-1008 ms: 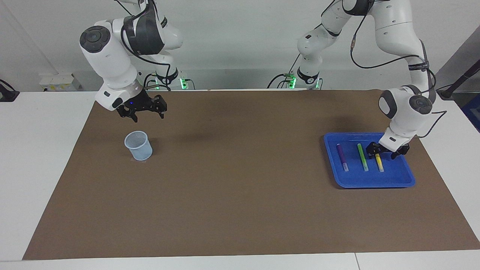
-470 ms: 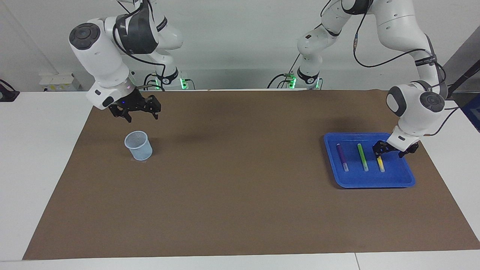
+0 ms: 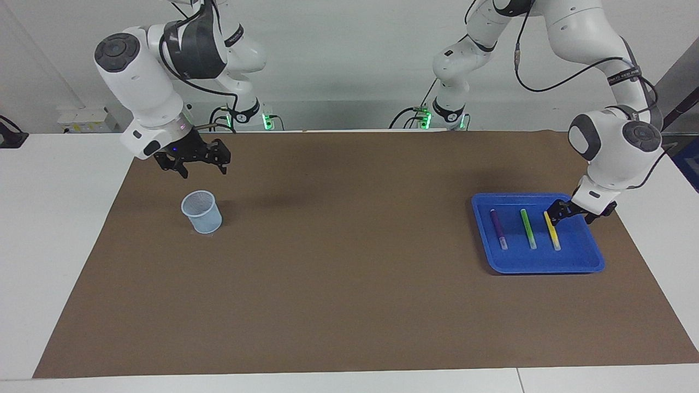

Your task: Right arm passes pens to left for tray arrangement

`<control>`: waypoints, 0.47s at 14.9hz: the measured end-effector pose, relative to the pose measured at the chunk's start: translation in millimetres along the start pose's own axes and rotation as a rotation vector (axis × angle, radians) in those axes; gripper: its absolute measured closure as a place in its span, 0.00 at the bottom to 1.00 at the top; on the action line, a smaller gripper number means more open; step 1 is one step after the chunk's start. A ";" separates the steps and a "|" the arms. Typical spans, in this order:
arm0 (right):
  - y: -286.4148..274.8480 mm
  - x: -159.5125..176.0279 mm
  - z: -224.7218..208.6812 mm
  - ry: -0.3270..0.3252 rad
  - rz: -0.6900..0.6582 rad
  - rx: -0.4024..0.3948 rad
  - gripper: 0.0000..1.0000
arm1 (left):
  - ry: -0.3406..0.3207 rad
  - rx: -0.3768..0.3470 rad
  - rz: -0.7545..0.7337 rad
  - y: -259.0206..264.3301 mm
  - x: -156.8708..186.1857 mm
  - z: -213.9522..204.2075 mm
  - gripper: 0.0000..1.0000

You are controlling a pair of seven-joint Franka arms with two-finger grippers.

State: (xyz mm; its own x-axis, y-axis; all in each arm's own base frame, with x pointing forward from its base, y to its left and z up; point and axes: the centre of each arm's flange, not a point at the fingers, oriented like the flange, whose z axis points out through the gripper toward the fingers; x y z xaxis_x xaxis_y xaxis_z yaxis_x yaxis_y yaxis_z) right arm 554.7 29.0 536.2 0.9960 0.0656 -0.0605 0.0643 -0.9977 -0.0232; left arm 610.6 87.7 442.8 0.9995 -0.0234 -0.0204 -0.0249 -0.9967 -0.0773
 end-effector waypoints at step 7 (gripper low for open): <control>8.3 -3.9 -36.6 0.005 0.014 -0.002 0.00 | -0.039 -0.077 -0.158 81.5 1.7 -99.2 0.00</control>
State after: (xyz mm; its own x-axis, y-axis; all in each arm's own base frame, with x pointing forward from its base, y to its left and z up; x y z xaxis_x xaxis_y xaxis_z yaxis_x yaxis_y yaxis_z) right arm 553.6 19.7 572.8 0.9971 0.0513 -0.0561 0.0502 -0.9985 -0.0207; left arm 612.1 -1.3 535.3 0.9894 0.1354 -0.0525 0.1353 -0.9908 -0.0063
